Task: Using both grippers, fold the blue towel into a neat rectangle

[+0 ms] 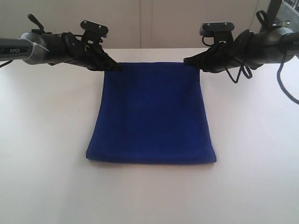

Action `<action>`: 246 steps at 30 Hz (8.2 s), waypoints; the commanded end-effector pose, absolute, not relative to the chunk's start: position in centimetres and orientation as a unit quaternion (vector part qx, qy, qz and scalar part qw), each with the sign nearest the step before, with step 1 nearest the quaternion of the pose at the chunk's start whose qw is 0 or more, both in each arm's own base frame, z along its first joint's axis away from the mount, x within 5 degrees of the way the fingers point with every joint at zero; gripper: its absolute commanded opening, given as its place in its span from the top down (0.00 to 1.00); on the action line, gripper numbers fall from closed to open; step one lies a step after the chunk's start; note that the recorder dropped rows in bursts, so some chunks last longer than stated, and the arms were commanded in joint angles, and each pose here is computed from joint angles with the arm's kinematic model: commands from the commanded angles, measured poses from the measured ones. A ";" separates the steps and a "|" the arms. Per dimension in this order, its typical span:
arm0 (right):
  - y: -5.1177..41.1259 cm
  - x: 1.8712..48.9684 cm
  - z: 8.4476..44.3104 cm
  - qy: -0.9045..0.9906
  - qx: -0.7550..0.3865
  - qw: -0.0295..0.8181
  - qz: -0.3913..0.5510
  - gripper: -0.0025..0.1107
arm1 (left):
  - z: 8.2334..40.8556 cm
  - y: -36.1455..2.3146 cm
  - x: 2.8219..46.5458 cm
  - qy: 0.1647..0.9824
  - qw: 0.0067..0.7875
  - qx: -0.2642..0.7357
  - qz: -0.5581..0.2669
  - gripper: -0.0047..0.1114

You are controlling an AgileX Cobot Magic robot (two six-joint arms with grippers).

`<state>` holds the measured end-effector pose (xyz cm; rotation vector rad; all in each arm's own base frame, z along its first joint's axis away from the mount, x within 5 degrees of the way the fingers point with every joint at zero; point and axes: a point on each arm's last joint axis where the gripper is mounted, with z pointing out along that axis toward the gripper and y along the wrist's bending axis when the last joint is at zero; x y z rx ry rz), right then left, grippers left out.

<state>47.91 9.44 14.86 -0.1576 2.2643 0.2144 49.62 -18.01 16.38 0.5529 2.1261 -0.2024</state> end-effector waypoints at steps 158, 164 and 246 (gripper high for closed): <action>14.3 30.2 14.9 0.966 -0.141 0.130 0.171 0.98 | 16.9 -18.0 30.9 0.925 0.097 0.303 -0.209 0.96; 14.3 30.2 13.5 0.970 -0.139 0.104 0.169 0.98 | 15.5 -17.8 30.4 0.929 0.076 0.298 -0.206 0.96; 12.5 26.3 16.7 0.743 -0.659 0.116 0.023 0.73 | 20.1 -16.8 27.8 0.666 0.144 0.713 -0.164 0.65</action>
